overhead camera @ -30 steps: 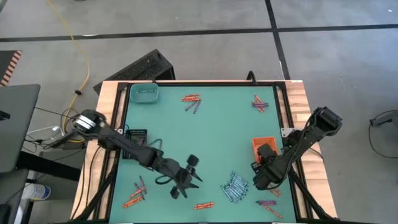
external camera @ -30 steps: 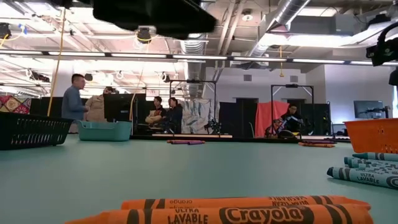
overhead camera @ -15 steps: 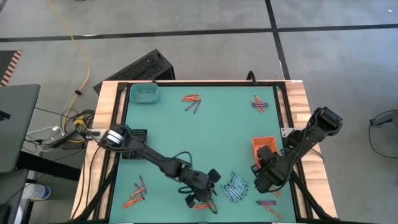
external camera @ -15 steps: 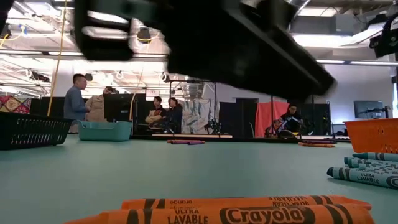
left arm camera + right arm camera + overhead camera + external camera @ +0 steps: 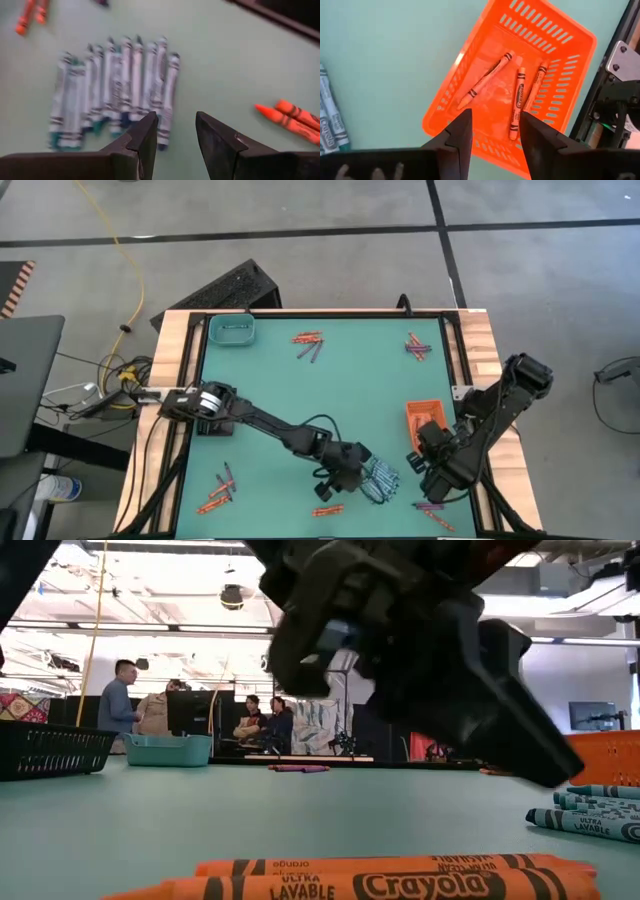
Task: Sort crayons
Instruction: Put the blue crayon into the green bin
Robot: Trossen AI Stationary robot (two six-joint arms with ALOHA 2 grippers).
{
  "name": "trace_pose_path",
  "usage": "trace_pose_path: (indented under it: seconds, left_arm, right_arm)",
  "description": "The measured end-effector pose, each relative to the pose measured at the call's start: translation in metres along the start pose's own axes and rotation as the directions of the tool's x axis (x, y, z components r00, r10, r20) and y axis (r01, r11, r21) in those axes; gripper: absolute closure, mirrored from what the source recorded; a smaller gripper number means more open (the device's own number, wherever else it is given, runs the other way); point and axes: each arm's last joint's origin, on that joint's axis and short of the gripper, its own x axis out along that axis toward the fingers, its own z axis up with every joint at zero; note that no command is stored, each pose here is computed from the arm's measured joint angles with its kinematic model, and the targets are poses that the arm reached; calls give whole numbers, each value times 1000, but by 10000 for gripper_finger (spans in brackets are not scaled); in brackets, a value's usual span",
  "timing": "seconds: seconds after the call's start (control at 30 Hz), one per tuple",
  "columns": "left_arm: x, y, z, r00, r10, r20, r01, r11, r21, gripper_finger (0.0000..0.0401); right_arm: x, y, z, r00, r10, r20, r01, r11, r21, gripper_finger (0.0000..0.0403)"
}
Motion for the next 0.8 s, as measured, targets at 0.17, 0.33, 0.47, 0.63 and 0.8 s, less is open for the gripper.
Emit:
trace_pose_path:
  seconds: [0.17, 0.33, 0.47, 0.63, 0.8]
  left_arm:
    - [-3, 8, -4, 1000, 1, -13, -2, 1000, -25, 275]
    - [-4, 9, -7, 999, -44, -15, 44, 998, -37, 275]
    - [-4, 8, -8, 998, -65, -11, 64, 997, -37, 275]
    - [6, 8, -17, 997, -79, -14, 78, 995, -55, 276]
    - [14, 12, -26, 997, -74, -11, 72, 993, -97, 276]
  right_arm:
    - [-2, -1, -4, 999, 21, 34, -21, 1000, 2, 250]
    - [-2, -1, -3, 997, 34, 65, -35, 999, 1, 250]
    - [-2, -1, -3, 996, 42, 84, -42, 999, 1, 250]
    - [-2, -1, -3, 995, 45, 91, -45, 999, 1, 250]
    - [-2, 0, -3, 995, 49, 92, -49, 999, 2, 250]
